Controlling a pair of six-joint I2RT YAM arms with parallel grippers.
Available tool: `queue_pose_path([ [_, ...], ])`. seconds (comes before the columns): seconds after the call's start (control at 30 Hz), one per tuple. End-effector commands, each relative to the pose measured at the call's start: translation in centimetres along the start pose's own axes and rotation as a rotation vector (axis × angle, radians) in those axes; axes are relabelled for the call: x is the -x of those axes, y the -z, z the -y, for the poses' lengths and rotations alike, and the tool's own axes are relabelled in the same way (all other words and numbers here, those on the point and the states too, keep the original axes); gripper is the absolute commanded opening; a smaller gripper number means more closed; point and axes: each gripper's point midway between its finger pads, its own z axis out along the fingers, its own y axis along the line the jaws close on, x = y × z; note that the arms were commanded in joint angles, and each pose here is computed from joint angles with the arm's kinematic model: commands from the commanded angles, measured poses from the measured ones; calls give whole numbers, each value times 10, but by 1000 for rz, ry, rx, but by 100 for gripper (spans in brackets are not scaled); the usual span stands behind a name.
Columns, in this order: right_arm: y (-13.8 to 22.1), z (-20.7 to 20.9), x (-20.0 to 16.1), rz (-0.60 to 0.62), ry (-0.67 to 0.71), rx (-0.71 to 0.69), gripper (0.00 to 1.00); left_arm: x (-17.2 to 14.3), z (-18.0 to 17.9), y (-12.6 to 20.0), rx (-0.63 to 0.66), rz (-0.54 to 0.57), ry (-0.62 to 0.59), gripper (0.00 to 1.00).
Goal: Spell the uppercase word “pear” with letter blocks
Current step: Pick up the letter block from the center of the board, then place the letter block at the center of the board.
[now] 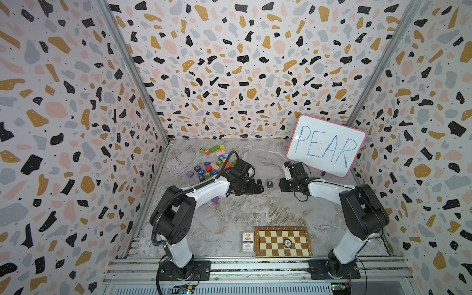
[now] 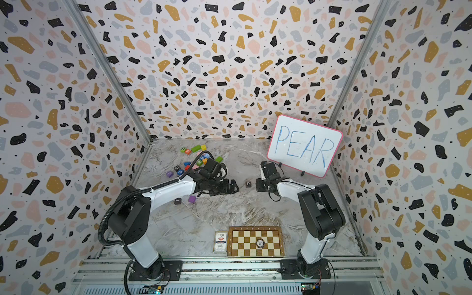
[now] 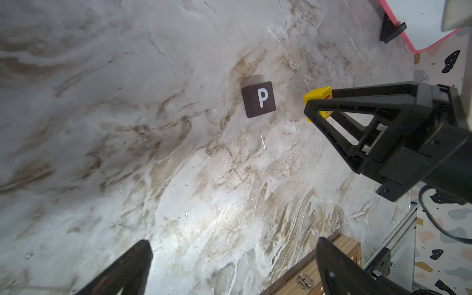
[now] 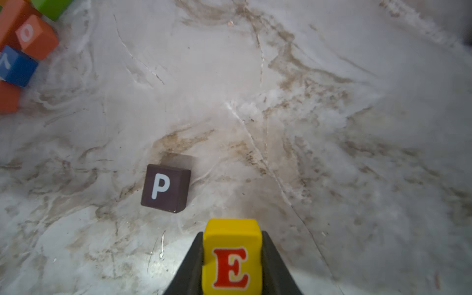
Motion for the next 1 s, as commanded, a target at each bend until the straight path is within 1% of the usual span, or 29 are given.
queue_pose_path([
  [0.0,3,-7,23,50,-27,18,11,11,8,1,-56,15,-9,99],
  [0.4,-18,-15,22,18,-25,10,14,3,-8,3,-57,18,24,99],
  [0.8,-26,-18,19,-4,-39,22,17,-3,-13,8,-57,29,33,99],
  [0.97,-26,-15,19,-1,-39,8,20,-3,-11,10,-67,32,33,99],
])
